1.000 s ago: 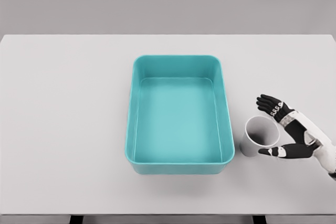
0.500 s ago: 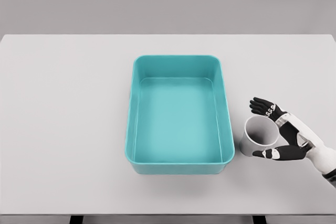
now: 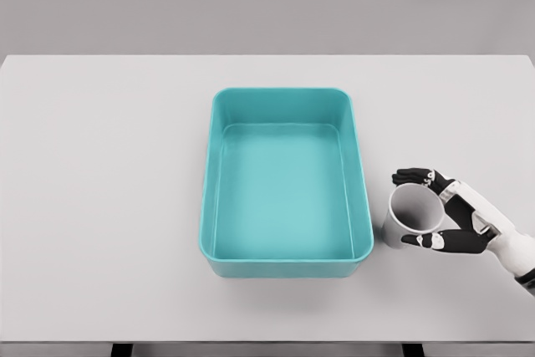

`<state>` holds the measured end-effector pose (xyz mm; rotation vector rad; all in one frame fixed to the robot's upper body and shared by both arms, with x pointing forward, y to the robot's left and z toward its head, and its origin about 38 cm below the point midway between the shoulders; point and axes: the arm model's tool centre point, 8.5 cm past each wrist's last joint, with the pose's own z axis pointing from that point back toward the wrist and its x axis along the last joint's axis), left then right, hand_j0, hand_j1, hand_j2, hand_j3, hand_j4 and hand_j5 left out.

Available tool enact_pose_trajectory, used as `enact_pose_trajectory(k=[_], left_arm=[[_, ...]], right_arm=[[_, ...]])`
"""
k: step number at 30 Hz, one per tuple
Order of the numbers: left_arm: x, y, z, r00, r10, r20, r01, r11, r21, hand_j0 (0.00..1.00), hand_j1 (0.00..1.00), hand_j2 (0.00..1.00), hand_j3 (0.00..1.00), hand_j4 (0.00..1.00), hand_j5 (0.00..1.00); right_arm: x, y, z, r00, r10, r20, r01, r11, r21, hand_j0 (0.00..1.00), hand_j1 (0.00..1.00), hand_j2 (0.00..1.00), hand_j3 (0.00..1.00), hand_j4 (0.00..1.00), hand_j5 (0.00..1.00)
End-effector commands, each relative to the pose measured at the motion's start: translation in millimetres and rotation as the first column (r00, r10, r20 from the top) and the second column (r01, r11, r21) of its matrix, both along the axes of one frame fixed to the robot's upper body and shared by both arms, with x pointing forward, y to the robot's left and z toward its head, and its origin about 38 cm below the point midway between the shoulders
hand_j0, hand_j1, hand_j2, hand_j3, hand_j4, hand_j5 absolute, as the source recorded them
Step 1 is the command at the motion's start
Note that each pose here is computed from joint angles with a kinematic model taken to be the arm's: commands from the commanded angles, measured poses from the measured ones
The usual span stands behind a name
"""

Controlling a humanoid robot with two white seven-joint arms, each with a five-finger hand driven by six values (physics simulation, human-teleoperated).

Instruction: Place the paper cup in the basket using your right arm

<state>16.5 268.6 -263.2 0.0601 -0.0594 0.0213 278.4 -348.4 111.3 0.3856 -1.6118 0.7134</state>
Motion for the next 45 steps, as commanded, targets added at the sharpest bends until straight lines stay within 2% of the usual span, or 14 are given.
enact_pose_trajectory(k=[1,9,25,45], left_arm=[[0.0,0,0.0,1.0,0.0,0.0,0.0,1.0,0.0,1.0,1.0,1.0,1.0,1.0,1.0],[0.0,0,0.0,1.0,0.0,0.0,0.0,1.0,0.0,1.0,1.0,1.0,1.0,1.0,1.0],[0.0,0,0.0,1.0,0.0,0.0,0.0,1.0,0.0,1.0,1.0,1.0,1.0,1.0,1.0],[0.0,0,0.0,1.0,0.0,0.0,0.0,1.0,0.0,1.0,1.0,1.0,1.0,1.0,1.0]], right_arm=[[-0.1,0,0.4,1.0,0.002,0.002,-0.002,1.0,-0.003,0.78,0.78,0.78,0.78,0.78,0.78],[-1.0,5,8.4,1.0,0.017,0.023,-0.017,1.0,0.002,0.71,0.71,0.71,0.71,0.71,0.71],[3.2,1,18.4,0.999,0.022,0.032,-0.022,1.0,-0.01,0.69,0.69,0.69,0.69,0.69,0.69],[22.0,-10,45.2,0.996,0.02,0.088,-0.017,0.999,-0.039,0.69,0.69,0.69,0.69,0.69,0.69]])
